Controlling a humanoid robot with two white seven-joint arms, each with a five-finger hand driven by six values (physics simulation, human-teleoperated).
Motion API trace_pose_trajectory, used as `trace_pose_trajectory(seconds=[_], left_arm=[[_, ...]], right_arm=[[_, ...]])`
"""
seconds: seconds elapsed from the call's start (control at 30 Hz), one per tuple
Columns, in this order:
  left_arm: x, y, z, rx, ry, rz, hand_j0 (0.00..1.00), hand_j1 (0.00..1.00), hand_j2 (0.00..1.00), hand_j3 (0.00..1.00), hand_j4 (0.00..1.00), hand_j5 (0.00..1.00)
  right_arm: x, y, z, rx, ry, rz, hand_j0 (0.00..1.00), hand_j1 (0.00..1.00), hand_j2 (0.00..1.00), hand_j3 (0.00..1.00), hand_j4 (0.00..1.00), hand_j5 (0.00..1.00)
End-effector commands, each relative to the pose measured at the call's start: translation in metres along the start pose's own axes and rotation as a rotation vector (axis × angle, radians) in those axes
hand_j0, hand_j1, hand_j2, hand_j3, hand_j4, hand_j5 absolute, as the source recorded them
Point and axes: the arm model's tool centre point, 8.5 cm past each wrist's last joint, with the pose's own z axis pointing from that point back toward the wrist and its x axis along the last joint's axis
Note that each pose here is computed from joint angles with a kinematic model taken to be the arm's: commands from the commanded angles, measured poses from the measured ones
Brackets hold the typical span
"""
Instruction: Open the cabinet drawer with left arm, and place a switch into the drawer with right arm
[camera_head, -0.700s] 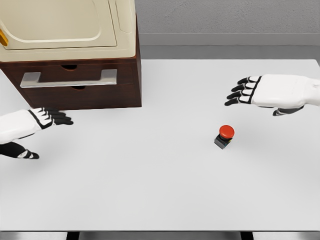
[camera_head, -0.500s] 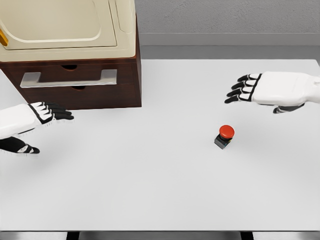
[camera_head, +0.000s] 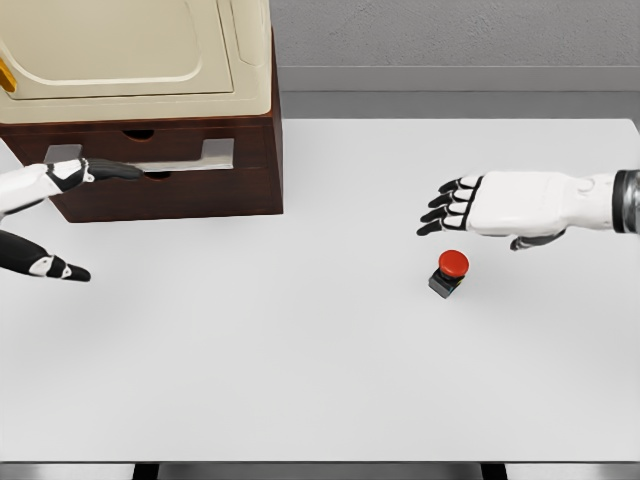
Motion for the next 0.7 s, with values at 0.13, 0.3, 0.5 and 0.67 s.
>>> trace_pose_trajectory(seconds=[0.13,0.3,0.5,0.67], left_arm=[[-0.009,-0.009,-0.006,-0.118,0.069,0.103,0.99,0.99,0.99,0.99,0.99,0.99],[-0.02,0.003,-0.022,-0.107,0.205,0.076,1.0,1.0,1.0,1.0,1.0,1.0],[-0.022,0.011,-0.027,-0.089,0.243,0.079,1.0,1.0,1.0,1.0,1.0,1.0],[-0.025,0.017,-0.026,-0.065,0.292,0.096,1.0,1.0,1.0,1.0,1.0,1.0]], right_arm=[[0.005,0.016,-0.018,0.045,-0.027,-0.011,1.0,1.0,1.0,1.0,1.0,1.0],[0.009,0.023,-0.026,0.067,-0.043,-0.012,1.0,1.0,1.0,1.0,1.0,1.0],[0.011,0.027,-0.028,0.078,-0.053,-0.017,1.0,1.0,1.0,1.0,1.0,1.0],[0.013,0.03,-0.03,0.086,-0.061,-0.021,1.0,1.0,1.0,1.0,1.0,1.0]])
